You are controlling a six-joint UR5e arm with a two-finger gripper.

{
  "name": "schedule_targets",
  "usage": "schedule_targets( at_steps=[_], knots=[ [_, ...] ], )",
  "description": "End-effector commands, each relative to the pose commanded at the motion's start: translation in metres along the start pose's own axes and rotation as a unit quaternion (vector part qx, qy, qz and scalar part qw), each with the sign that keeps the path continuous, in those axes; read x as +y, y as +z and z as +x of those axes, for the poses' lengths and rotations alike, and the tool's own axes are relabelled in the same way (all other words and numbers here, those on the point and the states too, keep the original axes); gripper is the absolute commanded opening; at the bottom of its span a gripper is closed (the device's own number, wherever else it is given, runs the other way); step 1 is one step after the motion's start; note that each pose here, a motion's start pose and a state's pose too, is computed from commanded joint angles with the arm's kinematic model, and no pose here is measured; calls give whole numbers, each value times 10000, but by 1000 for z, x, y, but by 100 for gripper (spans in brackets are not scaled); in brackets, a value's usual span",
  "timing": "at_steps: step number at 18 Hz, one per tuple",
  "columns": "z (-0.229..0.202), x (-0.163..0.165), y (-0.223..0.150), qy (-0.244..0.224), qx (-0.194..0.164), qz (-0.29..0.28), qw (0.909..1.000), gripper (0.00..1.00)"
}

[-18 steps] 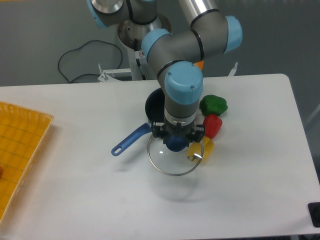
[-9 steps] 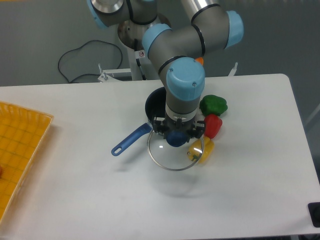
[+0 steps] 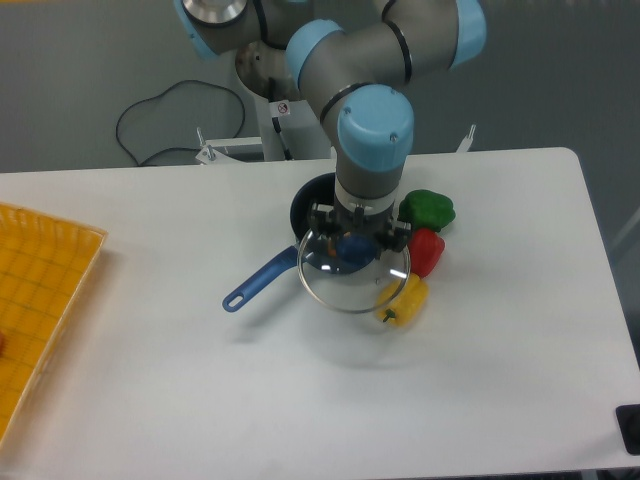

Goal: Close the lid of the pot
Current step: 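Move the held glass lid up and over the saucepan opening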

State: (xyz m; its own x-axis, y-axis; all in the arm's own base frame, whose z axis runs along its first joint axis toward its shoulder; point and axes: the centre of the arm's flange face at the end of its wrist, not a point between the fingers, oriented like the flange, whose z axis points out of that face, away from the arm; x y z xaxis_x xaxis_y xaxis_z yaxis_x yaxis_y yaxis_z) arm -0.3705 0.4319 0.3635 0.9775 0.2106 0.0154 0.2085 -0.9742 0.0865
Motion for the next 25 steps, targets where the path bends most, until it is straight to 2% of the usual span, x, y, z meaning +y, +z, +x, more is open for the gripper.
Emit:
schedule_targets(
  at_steps=[6, 16, 25],
  knots=[
    [2, 6, 8, 97, -71, -187, 9998, 40],
    [9, 41, 10, 456, -165, -363, 9982, 40],
    [12, 54, 20, 502, -256, -613, 9965, 40]
  ],
)
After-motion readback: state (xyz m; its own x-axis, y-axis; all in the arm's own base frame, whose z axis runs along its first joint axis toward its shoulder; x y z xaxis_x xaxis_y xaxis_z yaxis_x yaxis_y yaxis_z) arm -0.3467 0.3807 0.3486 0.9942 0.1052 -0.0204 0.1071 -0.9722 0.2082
